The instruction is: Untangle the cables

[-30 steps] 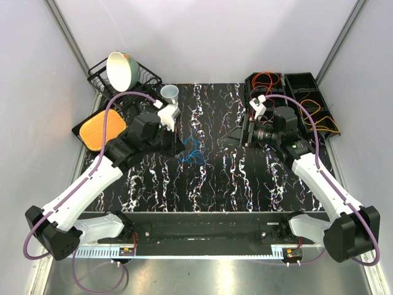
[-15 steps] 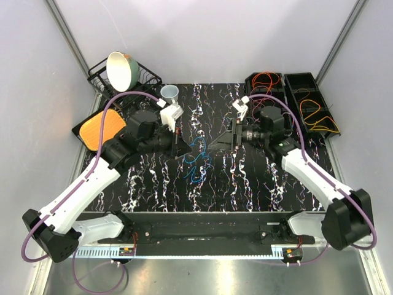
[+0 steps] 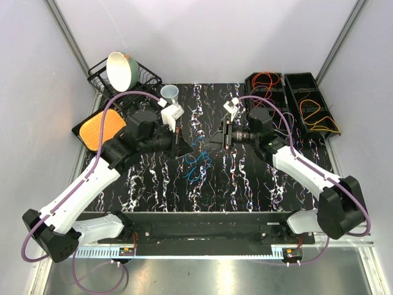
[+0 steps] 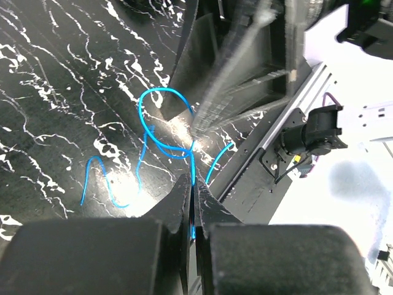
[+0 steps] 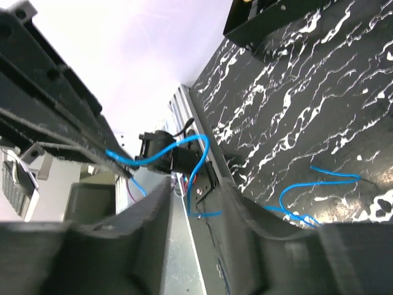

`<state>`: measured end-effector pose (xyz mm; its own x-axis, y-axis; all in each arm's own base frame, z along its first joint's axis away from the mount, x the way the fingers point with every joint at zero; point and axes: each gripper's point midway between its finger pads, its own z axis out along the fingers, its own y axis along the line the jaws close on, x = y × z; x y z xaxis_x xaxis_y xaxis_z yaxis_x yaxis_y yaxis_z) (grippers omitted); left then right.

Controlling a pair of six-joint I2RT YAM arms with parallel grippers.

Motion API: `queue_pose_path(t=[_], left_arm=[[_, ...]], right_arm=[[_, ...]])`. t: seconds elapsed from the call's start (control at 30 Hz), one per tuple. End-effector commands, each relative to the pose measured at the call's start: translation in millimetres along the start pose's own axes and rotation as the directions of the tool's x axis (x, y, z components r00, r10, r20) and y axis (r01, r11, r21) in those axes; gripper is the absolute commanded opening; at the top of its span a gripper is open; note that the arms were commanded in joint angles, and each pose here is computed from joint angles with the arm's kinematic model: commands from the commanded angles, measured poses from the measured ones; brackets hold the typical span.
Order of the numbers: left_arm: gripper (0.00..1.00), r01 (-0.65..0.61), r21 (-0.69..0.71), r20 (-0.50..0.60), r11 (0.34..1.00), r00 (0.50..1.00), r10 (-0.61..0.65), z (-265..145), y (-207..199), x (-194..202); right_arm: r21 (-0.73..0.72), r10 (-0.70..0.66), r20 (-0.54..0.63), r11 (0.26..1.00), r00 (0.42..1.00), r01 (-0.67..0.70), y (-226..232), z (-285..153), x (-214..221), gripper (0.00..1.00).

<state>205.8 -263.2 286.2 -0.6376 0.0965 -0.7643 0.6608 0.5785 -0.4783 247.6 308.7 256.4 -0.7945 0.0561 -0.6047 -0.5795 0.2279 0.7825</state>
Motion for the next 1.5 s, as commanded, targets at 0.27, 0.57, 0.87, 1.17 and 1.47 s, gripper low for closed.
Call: queue_pose_path(t=[0.27,0.57,0.87,1.17,1.47], left_arm=[[0.0,-0.007,-0.054,0.011,0.998,1.0,0.008,-7.8,15.9,24.1],[0.0,0.008,-0.23,-0.027,0.973,1.0,-0.015,-19.5,57.1,70.1],[0.99,0.03,-0.3,-0.034,0.954,0.999,-0.042,-21.4,66.7,66.9],[0.99,0.071,-0.576,0.02,0.815,0.997,-0.072,-70.9,105.2,75.0],[0.99,0.19,-0.609,0.203,0.77,0.976,-0.081,-103.9,110.4,79.0]], right_arm=[[0.196,-0.179,0.171,0.97,0.969,0.144,20.6,-29.1,-78.2,0.0],[0.27,-0.109,0.29,0.962,0.951,0.028,4.1,-68.2,-96.7,0.0],[0.17,-0.107,0.265,0.984,0.958,0.063,30.5,-66.5,-104.8,0.0],[0.519,-0.267,0.318,0.852,0.91,0.069,8.8,-95.7,-197.7,0.0],[0.743,-0.413,0.457,0.665,0.788,-0.082,-39.3,-169.3,-320.1,0.0]])
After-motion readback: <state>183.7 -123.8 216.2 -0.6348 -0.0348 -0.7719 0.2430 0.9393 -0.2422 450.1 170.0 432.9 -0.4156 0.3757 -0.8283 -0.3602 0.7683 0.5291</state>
